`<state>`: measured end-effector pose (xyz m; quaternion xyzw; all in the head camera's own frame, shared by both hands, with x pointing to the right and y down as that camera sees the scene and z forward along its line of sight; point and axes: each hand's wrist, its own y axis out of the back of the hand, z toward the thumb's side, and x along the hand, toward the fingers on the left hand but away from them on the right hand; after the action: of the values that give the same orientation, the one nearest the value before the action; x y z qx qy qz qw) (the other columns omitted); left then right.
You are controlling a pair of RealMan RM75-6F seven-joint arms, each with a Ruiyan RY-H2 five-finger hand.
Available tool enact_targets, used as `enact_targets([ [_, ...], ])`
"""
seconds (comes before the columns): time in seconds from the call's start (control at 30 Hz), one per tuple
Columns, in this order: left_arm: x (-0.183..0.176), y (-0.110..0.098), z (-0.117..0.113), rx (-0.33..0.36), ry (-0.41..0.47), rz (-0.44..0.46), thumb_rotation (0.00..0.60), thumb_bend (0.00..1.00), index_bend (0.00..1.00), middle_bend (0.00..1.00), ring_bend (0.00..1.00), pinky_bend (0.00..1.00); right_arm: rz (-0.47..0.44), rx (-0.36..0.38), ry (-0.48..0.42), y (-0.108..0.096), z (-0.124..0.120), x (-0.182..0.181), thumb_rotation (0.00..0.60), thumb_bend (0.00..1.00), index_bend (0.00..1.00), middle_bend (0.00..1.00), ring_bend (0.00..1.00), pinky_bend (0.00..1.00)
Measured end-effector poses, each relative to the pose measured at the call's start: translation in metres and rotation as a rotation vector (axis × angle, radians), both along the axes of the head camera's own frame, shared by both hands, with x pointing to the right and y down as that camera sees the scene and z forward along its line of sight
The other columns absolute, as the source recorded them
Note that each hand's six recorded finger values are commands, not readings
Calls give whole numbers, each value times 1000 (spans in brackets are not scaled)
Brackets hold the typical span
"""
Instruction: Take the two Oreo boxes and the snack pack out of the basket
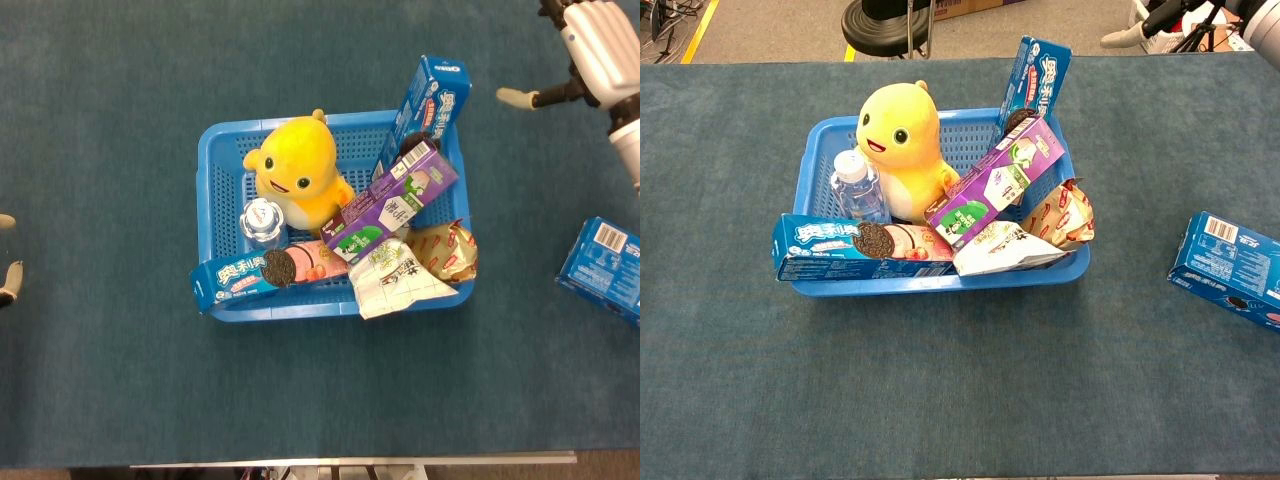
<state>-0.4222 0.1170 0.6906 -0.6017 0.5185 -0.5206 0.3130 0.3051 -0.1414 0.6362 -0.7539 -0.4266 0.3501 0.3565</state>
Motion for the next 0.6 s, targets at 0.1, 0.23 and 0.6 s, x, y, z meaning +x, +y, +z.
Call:
enact_targets([
  [0.1, 2, -1, 0, 0, 0, 5, 600, 344, 317, 193, 109, 358, -4, -42, -33, -4, 4, -6, 600, 0, 67, 188, 73, 289],
  [0.23, 4, -2, 0, 0, 2, 11, 600, 344, 317, 193, 109, 358, -40, -79, -34, -11, 8, -17, 600, 0, 67, 188, 73, 274],
  [0.6, 0, 0, 2, -5, 12, 3, 600, 344, 317, 192, 109, 357, -130, -170, 25, -28, 28, -50, 600, 0, 67, 188, 73, 270],
])
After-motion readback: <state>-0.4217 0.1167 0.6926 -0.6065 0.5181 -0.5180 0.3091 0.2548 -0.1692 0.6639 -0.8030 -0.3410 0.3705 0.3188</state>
